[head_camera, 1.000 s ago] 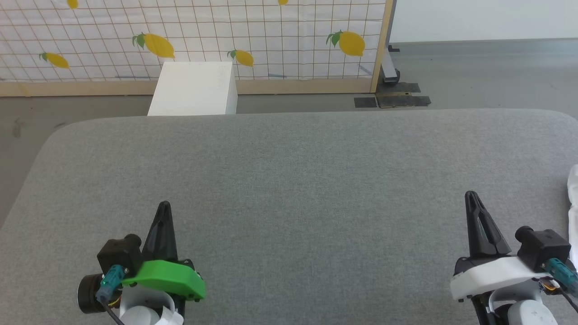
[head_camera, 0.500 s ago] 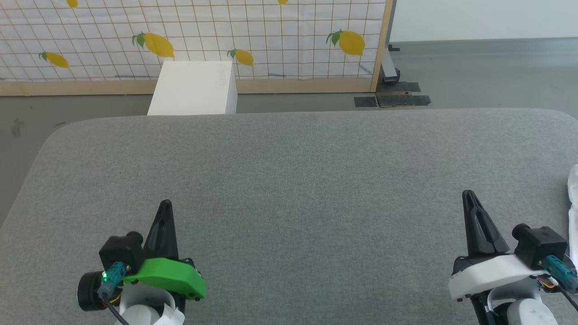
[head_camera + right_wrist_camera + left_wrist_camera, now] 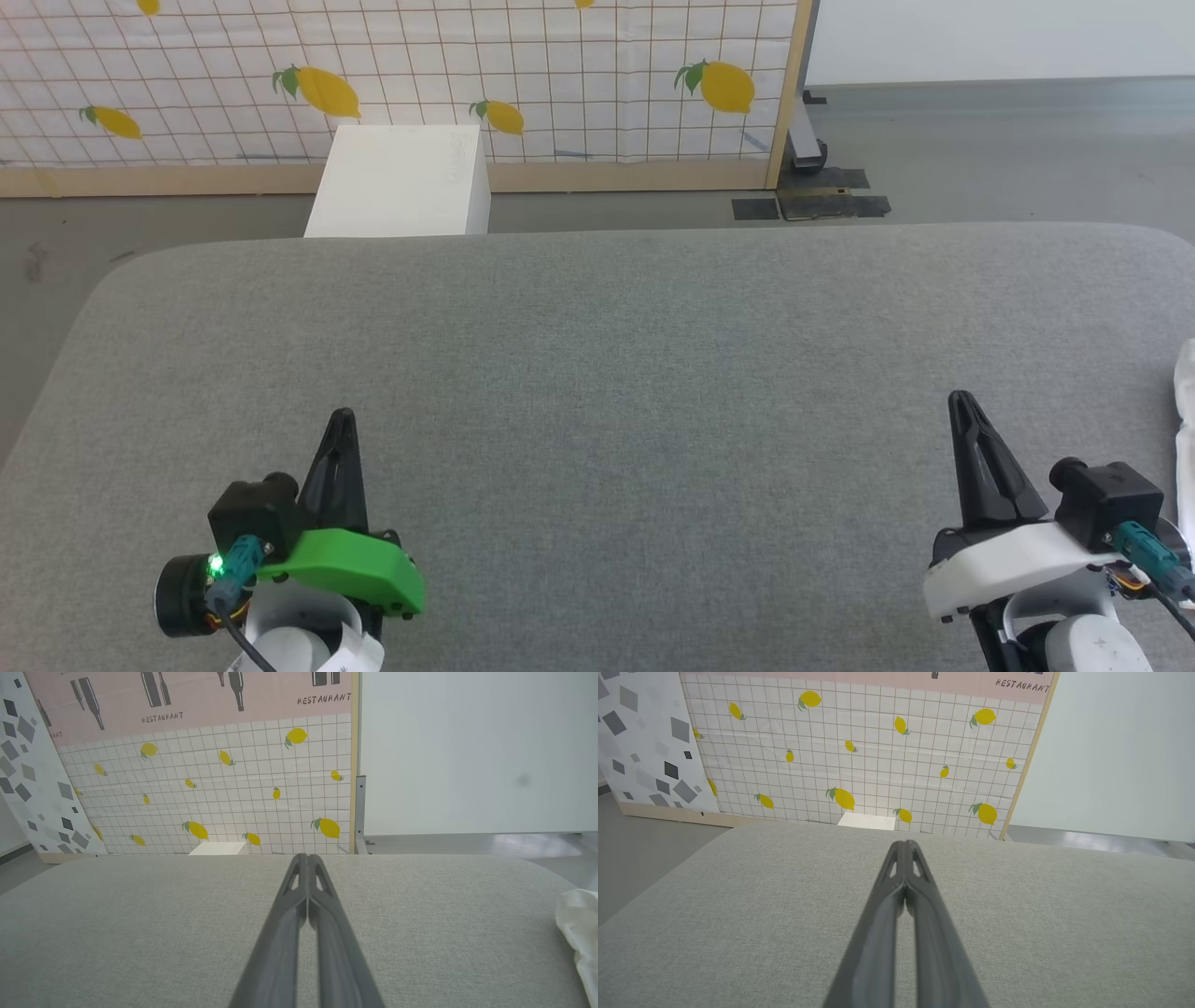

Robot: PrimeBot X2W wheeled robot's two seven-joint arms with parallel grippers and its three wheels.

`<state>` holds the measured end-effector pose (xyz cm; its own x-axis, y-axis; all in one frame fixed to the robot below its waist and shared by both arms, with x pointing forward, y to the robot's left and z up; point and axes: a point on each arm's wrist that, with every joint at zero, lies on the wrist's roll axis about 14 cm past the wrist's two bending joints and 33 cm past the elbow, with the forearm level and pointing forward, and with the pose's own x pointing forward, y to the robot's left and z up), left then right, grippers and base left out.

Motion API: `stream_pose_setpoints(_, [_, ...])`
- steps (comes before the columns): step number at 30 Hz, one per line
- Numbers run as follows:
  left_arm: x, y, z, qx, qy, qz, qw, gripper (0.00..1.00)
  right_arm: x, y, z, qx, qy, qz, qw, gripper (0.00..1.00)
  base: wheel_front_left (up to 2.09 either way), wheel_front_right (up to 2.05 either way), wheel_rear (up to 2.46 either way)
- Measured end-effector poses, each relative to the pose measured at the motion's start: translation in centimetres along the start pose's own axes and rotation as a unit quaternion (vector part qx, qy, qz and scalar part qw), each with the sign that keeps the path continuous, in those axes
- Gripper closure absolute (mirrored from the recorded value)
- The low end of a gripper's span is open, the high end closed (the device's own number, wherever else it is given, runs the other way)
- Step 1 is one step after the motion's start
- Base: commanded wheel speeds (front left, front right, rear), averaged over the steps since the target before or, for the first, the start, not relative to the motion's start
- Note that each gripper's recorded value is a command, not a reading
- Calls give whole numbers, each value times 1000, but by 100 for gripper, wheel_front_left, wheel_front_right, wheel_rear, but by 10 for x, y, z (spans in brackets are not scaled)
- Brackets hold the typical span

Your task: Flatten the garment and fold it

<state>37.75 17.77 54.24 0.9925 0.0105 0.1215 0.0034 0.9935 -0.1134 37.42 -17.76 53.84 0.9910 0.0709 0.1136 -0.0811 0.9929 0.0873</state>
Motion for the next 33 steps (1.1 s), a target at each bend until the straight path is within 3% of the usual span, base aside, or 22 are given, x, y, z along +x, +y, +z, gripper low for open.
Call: stream_pose_setpoints(33, [-2,-1,-2,27,19,-4,999,100,1,7,0,-23,16,12,1000,100,0,0,0])
